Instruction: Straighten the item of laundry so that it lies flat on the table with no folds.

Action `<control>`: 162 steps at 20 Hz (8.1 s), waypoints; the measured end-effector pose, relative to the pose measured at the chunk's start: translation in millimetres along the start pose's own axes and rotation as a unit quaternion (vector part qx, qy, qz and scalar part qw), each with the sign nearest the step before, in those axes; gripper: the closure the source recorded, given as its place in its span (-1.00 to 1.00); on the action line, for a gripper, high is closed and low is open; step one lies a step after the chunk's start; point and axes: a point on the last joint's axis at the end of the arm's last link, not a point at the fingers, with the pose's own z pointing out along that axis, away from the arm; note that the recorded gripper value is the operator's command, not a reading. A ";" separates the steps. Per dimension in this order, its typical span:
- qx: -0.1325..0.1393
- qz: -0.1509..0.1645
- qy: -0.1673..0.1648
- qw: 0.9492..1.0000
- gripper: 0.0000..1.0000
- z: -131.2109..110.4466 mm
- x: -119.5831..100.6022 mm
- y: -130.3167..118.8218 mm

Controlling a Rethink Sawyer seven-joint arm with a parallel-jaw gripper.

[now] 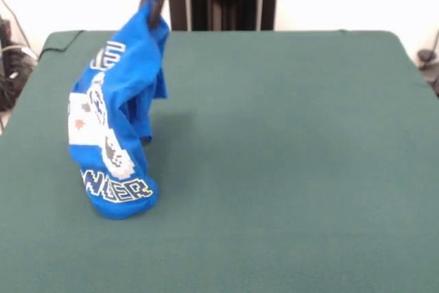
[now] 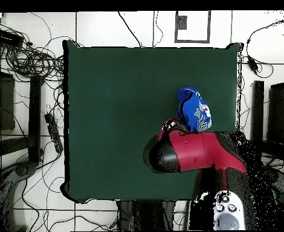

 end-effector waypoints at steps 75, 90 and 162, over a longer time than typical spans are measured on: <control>0.047 0.220 -0.005 0.974 -1.00 -105.7 47.7 176.2; -0.045 0.258 -0.144 0.954 -1.00 -24.5 -65.4 62.6; -0.180 0.219 -0.093 0.954 -1.00 113.5 73.9 25.8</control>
